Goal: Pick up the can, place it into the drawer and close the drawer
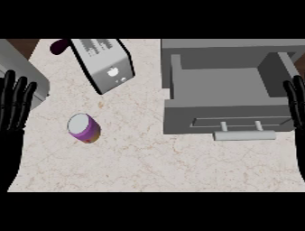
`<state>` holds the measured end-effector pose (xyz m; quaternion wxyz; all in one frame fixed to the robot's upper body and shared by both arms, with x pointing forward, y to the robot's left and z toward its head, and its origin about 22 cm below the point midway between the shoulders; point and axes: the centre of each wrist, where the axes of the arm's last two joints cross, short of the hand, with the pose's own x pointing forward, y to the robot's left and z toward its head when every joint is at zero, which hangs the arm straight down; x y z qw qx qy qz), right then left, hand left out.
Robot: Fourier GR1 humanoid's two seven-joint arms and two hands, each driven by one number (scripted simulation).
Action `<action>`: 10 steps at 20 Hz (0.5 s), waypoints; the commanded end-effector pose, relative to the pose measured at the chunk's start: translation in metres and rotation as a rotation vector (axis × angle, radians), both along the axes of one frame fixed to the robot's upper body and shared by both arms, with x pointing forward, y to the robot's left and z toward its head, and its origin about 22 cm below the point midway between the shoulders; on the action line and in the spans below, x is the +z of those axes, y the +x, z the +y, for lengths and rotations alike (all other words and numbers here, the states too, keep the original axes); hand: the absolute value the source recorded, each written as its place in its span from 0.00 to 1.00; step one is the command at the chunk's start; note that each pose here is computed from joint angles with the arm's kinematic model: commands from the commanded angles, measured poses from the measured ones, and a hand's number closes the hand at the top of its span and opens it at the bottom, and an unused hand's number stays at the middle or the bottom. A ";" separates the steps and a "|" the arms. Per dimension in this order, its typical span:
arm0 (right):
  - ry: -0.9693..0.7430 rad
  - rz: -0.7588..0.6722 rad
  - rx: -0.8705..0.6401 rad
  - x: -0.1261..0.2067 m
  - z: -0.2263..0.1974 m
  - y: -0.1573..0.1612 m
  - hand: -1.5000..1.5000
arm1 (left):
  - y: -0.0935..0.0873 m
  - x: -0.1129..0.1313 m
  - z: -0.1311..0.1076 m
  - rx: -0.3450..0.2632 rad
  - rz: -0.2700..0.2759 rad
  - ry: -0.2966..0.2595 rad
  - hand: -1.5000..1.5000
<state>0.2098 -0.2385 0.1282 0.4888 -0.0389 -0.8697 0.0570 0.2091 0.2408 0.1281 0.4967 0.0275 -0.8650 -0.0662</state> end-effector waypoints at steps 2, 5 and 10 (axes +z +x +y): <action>0.026 -0.008 -0.005 0.004 0.009 0.001 0.00 | -0.010 0.005 -0.002 -0.097 -0.009 -0.011 0.00; 0.046 0.035 0.059 0.003 -0.005 0.006 0.00 | 0.010 0.004 0.034 -0.199 -0.007 -0.062 0.00; 0.126 0.323 -0.218 -0.020 -0.030 -0.012 0.00 | 0.011 -0.011 0.042 -0.059 0.367 0.022 0.00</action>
